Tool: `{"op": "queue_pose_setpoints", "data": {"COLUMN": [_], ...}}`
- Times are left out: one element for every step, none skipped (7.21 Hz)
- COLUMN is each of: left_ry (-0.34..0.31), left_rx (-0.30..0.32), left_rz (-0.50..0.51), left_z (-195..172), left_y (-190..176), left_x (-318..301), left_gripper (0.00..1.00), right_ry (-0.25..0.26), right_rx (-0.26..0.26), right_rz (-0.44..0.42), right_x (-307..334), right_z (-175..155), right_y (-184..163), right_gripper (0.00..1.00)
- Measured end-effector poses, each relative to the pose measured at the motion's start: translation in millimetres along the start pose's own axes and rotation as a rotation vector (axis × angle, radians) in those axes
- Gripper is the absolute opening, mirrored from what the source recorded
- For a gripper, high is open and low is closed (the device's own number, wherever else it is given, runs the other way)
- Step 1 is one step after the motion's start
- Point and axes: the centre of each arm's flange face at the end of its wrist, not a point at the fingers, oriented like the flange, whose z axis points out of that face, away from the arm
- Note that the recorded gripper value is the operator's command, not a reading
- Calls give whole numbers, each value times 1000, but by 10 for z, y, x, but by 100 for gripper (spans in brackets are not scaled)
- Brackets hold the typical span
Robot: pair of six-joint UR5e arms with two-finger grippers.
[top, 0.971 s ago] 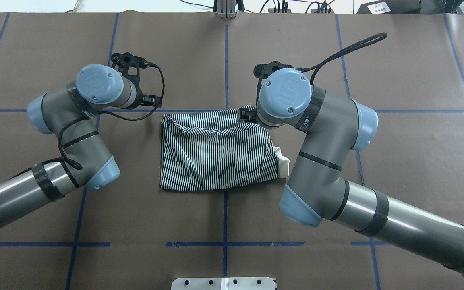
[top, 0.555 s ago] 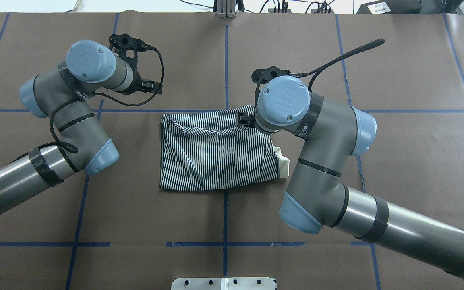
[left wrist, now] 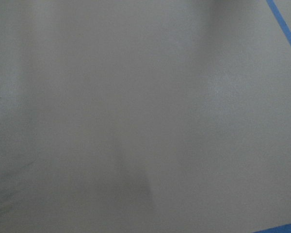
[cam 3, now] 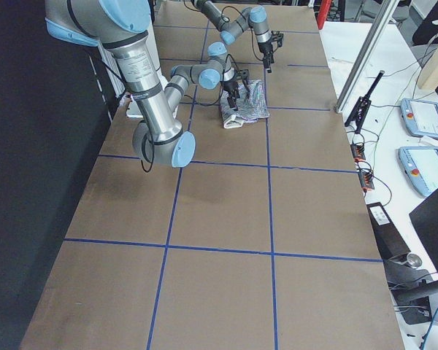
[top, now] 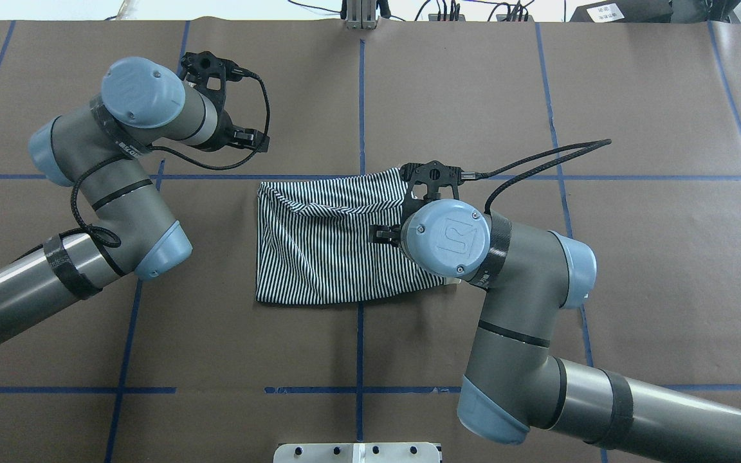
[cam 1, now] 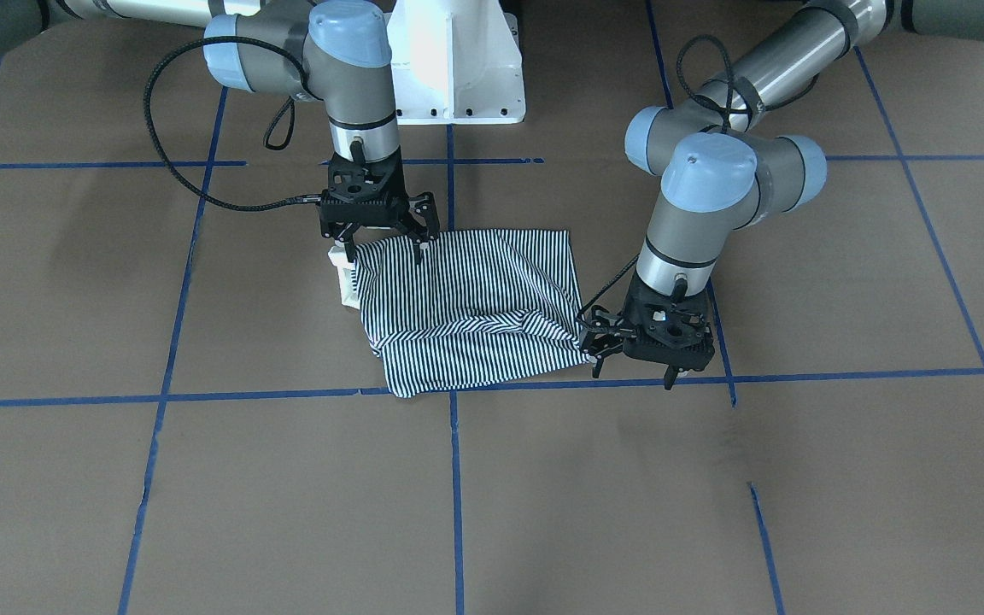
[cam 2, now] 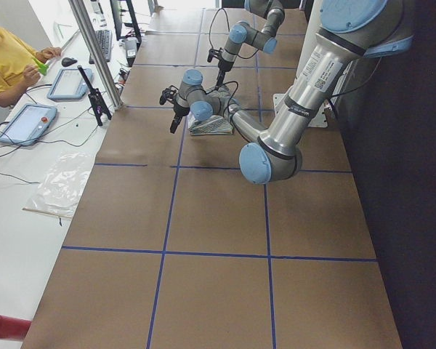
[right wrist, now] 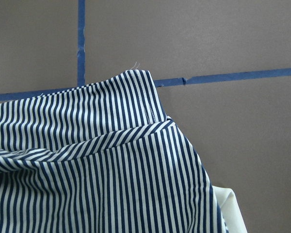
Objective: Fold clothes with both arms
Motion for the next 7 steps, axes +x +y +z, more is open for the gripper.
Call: {"op": "queue_pose_setpoints", "data": {"left_ry": [1, 2, 0, -1, -2, -2, -2], "left_rx": [0, -1, -2, -3, -4, -5, -4], "left_rz": [-2, -3, -4, -5, -6, -7, -7], "left_z": [-2, -1, 5, 12, 14, 15, 9], "left_y": [2, 6, 14, 22, 28, 33, 36], "left_x": [7, 11, 6, -2, -7, -13, -14], "left_gripper": [100, 100, 100, 100, 100, 100, 100], "right_ry": [7, 19, 35, 48, 58, 63, 57], "right_rx": [-5, -12, -18, -24, -30, -35, -36], "right_rz": [-7, -20, -32, -42, -49, -53, -54], "right_x": [8, 27, 59, 102, 143, 161, 164], "right_z": [34, 99, 178, 256, 318, 380, 455], "right_y": [98, 214, 295, 359, 415, 461, 492], "right_gripper": [100, 100, 100, 100, 100, 100, 100]}}
